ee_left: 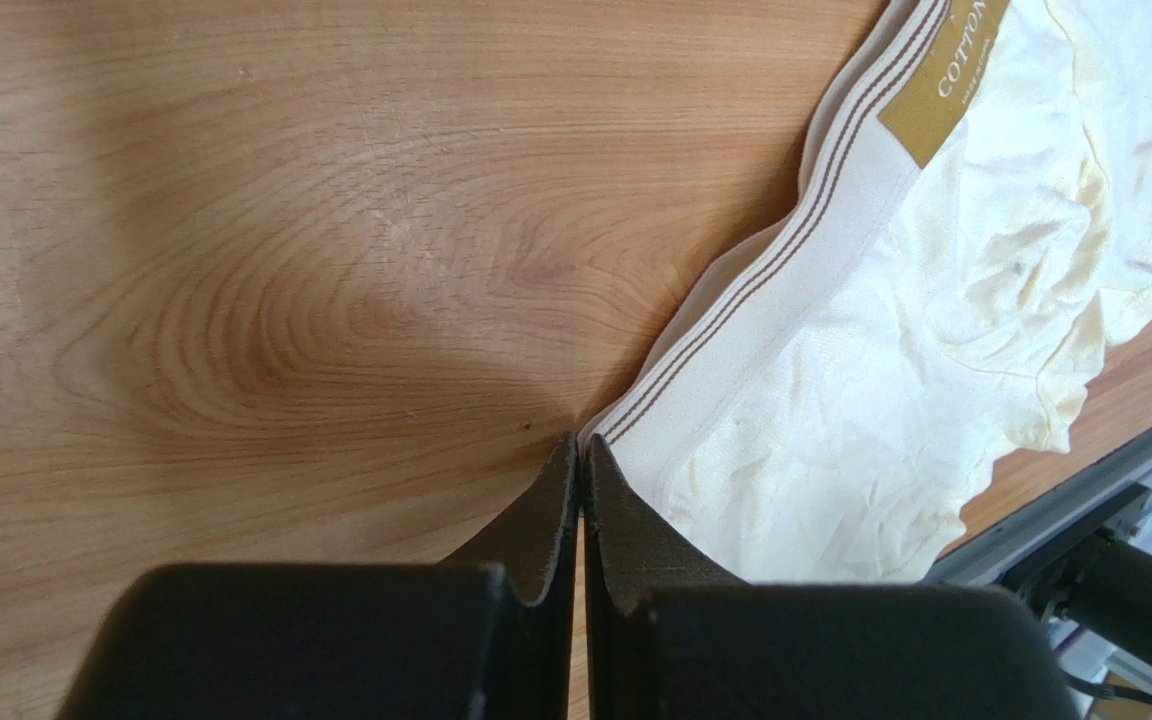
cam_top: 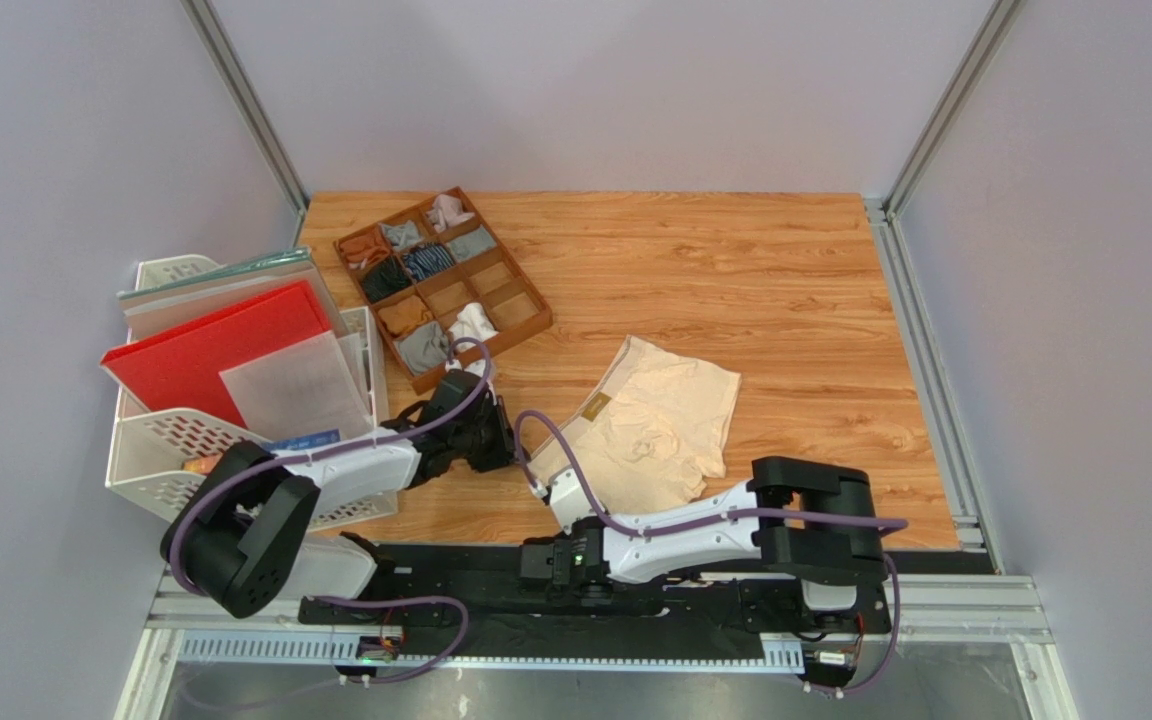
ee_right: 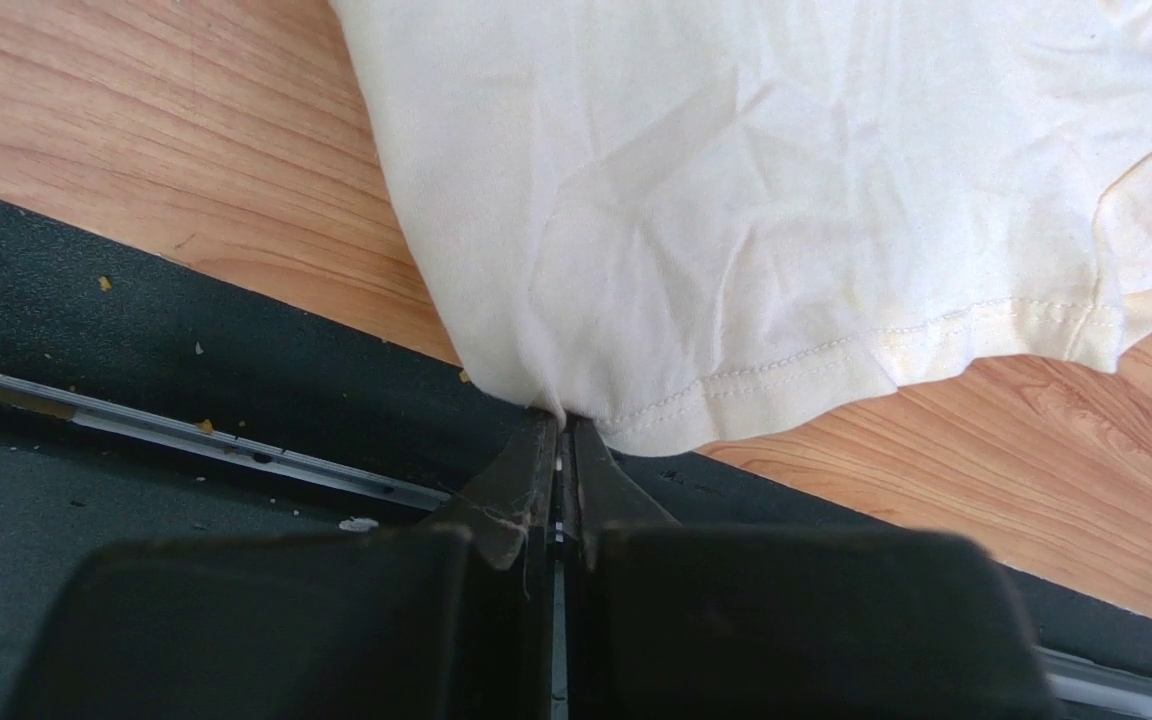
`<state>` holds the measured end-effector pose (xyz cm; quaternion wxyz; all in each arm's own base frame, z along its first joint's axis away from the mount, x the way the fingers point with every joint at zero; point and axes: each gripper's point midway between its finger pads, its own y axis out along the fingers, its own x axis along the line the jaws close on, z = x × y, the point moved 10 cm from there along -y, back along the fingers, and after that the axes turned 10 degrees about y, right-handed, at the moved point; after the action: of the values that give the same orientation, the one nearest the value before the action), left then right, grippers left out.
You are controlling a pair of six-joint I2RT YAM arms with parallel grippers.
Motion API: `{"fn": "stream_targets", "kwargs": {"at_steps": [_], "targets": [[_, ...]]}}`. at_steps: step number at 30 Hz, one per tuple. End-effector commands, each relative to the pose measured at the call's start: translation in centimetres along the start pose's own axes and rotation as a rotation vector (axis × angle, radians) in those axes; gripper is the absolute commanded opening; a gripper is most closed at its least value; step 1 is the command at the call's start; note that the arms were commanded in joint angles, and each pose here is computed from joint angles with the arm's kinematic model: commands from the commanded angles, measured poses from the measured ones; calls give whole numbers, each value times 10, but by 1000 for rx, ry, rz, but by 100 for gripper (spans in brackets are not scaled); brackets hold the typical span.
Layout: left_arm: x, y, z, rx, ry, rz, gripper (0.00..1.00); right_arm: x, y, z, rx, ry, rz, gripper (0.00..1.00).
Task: Roll the underwear
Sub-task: Fold the underwear at the center of the board.
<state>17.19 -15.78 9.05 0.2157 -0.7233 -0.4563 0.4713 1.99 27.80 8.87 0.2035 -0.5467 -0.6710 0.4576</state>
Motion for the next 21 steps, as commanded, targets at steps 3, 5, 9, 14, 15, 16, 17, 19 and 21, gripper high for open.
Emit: {"fn": "stream_targets", "kwargs": {"at_steps": [3,5,9,14,15,16,17,19,21], "targets": [[-7,0,-19,-23,67,-40,0,-6,-21,-27,-109,64,-20,0],[-8,-1,-24,-26,67,-41,0,-11,-24,-31,-108,70,-33,0],[-8,-7,-28,-38,77,-59,0,-16,-34,-37,-103,76,-79,0],[-7,-18,-30,-65,100,-92,0,-11,-49,-45,-94,80,-198,0],[-6,-21,-30,-66,103,-97,0,-9,-50,-46,-83,75,-219,0],[-6,-23,-31,-70,105,-103,0,-6,-51,-47,-85,82,-242,0],[-6,-26,-31,-80,114,-105,0,-5,-52,-48,-86,85,-256,0],[-2,-29,-30,-72,120,-132,0,0,-54,-49,-76,91,-288,0],[1,-35,-29,-74,134,-153,0,5,-57,-50,-59,93,-326,0]]}}
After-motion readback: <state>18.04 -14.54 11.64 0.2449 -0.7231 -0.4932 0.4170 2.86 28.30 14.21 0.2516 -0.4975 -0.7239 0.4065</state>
